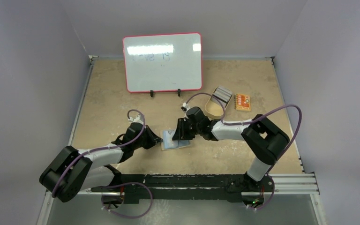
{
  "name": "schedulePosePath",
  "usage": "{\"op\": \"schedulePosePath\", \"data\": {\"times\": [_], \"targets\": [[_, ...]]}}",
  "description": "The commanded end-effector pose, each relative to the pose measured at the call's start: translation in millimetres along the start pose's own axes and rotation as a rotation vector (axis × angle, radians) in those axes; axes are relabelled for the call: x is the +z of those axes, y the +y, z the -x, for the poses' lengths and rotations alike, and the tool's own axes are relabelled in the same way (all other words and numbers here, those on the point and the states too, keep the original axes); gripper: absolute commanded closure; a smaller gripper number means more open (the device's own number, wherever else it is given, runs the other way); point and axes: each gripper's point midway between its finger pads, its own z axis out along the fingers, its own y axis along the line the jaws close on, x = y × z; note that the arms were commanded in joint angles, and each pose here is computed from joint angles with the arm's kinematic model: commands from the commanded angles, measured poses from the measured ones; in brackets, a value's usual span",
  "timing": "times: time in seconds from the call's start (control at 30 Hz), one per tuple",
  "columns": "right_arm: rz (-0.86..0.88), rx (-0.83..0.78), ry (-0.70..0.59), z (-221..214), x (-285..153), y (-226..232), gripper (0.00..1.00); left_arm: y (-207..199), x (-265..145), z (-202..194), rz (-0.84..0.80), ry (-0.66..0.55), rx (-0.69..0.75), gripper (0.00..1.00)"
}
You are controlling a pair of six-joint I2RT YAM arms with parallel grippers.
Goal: Put the credit cards into the card holder
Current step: Insert the credit card into the card holder.
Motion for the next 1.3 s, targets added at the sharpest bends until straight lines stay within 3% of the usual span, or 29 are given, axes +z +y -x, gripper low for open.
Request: {"op": "schedulePosePath", "data": {"times": [0.0, 0.2, 0.67, 0.8, 0.97, 1.17, 1.27], "targets": [[0.025, -0.083, 0.022, 4, -16, 22, 0.63, -7, -1, 4, -0.005, -0.003, 0.029, 1.0], [-0.064, -0.127, -0.022, 17, -31, 14, 0.63, -9, -2, 7, -0.008, -0.015, 0.033, 1.0], [-0.028, -0.079, -0.018, 22, 1, 20, 0.53, -12, -1, 4, -0.02, 0.007, 0.036, 1.0], [0.061, -0.096, 0.006, 15, 1, 40, 0.64, -14, 1, 5, -0.025, 0.011, 0.045, 1.0], [0.05, -0.057, 0.043, 6, -8, 38, 0.65, -24, 2, 13, -0.015, 0.014, 0.084, 1.0], [-0.091, -0.15, -0.071, 50, -41, 31, 0.58, -22, -1, 17, 0.013, 0.003, 0.111, 1.0], [-0.121, -0.273, -0.143, 79, -63, 29, 0.57, -25, -1, 18, 0.009, 0.004, 0.118, 1.0]]}}
